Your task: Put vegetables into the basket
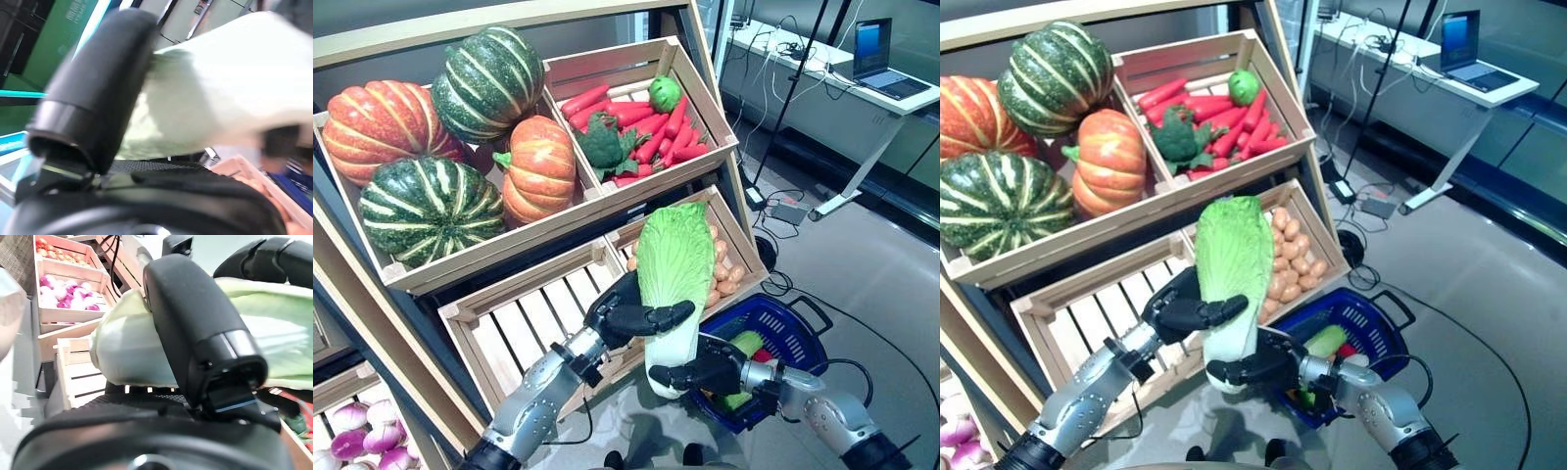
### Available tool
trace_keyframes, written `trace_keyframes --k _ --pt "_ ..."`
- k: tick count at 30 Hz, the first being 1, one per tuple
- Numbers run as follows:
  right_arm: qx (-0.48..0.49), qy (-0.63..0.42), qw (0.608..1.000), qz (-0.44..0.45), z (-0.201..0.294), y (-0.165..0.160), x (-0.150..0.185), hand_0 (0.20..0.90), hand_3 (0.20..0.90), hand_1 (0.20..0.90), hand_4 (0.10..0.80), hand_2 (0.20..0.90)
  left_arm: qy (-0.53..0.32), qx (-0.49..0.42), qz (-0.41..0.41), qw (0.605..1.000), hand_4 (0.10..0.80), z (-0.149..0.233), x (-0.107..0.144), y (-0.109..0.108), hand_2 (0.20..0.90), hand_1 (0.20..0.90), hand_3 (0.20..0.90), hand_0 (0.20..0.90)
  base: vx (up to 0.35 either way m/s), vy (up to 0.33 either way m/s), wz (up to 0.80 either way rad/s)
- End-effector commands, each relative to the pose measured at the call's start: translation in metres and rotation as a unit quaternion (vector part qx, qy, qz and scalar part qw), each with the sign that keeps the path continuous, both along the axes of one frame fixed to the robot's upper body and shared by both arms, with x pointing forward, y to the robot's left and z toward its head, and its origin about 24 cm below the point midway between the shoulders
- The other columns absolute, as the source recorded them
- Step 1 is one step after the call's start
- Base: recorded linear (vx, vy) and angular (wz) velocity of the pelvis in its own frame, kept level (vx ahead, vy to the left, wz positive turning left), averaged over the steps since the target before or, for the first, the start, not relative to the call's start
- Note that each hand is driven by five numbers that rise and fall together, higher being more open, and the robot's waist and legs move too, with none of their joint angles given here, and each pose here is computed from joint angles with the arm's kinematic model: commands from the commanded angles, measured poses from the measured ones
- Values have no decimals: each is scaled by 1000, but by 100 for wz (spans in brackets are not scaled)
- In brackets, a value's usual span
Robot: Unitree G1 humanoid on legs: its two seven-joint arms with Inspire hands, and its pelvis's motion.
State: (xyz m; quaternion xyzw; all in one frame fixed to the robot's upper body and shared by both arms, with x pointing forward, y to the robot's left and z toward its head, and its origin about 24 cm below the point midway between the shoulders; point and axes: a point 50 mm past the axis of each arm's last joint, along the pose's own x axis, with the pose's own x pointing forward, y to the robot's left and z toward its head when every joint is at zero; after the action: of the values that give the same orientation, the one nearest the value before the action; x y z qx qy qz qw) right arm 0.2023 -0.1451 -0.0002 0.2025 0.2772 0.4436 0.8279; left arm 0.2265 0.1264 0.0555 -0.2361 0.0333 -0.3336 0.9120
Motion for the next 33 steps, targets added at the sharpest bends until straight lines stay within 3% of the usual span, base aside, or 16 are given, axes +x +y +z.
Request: trace_keyframes --k 1,12,17,27,33 --pt "94 -54 994 -11 28 17 11 300 300 300 400 300 -171 -51 0 984 800 64 17 -8 900 900 900 900 0 0 0" --pt "86 -97 988 -79 40 -7 21 300 300 300 400 300 -173 -18 30 984 800 63 20 11 900 900 900 900 0 0 0" --pt "126 -133 973 -138 57 -22 29 300 300 300 400 300 -170 -5 44 984 800 61 20 19 900 900 900 900 0 0 0" --pt "237 -175 905 -307 77 -52 32 300 300 300 400 300 -156 9 87 984 800 57 16 41 900 900 900 900 -6 -10 0" --pt "245 -189 875 -372 75 -64 33 300 300 300 400 300 -154 14 96 983 800 55 15 44 900 900 900 900 -21 -17 0"
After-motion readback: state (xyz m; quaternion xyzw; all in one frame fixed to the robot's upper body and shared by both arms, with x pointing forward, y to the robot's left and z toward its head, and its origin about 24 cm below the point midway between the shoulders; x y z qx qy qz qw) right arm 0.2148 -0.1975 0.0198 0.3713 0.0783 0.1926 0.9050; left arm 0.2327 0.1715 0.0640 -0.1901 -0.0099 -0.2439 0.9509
